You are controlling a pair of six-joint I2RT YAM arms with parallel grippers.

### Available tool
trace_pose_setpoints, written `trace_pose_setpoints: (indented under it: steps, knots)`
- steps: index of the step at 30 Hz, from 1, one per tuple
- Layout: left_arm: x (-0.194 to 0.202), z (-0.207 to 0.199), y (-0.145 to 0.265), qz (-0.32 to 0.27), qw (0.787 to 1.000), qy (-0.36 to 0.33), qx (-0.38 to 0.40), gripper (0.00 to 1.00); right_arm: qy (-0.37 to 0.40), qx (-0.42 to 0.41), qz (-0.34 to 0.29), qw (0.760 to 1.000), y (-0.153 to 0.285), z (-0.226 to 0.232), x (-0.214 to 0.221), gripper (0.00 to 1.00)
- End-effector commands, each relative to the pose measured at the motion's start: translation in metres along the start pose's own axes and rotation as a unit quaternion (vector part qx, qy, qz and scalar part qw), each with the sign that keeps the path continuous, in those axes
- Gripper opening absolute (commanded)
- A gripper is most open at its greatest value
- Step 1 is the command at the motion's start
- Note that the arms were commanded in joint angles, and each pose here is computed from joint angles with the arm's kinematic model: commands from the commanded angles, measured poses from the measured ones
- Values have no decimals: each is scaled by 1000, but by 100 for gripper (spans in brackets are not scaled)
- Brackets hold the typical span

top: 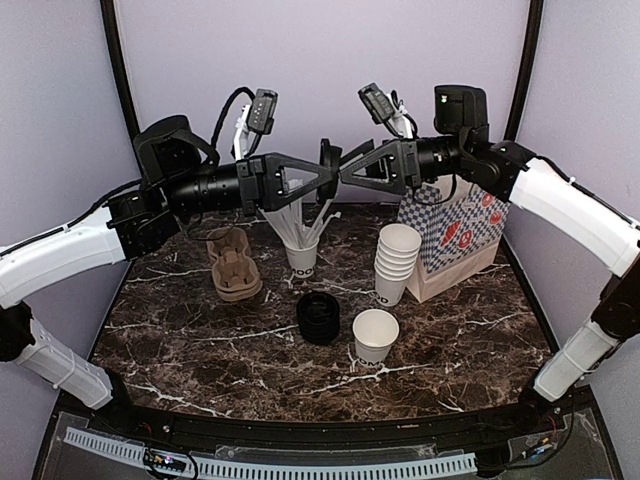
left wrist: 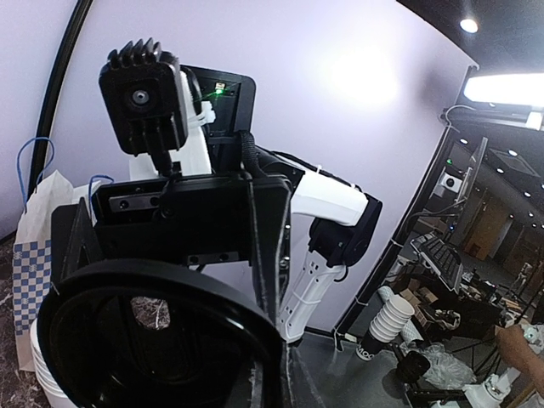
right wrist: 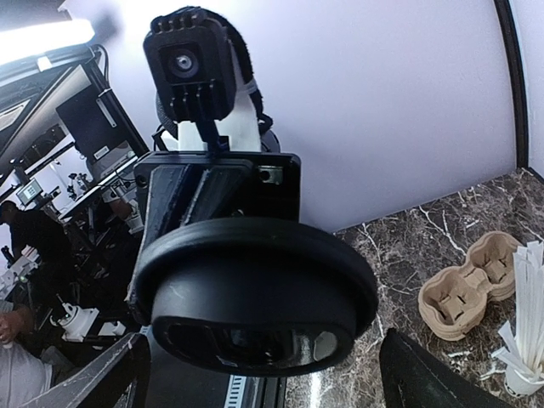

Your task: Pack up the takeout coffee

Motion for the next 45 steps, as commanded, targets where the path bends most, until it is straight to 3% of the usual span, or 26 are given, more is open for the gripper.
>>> trace_pose_setpoints:
  steps: [1,19,31,33,38,42,45]
  knots:
    - [-1,0,4,-6,1000,-6,-12,5,35,-42,5,999,-7,20,-5,96]
    - [0,2,2,-4,1000,-2,-10,5,22,-2,-15,1000,-10,8,-10,87]
    - [4,4,2,2,1000,1,-15,8,19,3,-17,1000,-11,4,-9,70]
    - [5,5,2,3,1000,2,-18,15,19,8,-15,1000,-10,3,-8,69]
    - [9,1,11,30,999,6,-38,56,37,53,-15,998,6,-5,-5,69]
    - [17,-4,33,62,995,-2,-83,69,60,127,-19,990,37,-18,-1,69]
    - [30,-3,52,87,986,-4,-141,73,99,188,18,977,47,-21,14,70]
Point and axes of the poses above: each gripper's point midway between its finger pads, its own y axis back along the fingers, its own z axis along the line the jaws close on, x = y × z, the point moved 7 cm from there along y, back along the fingers, and after that the axes turned 15 degrees about -y, right-handed, at the moved point
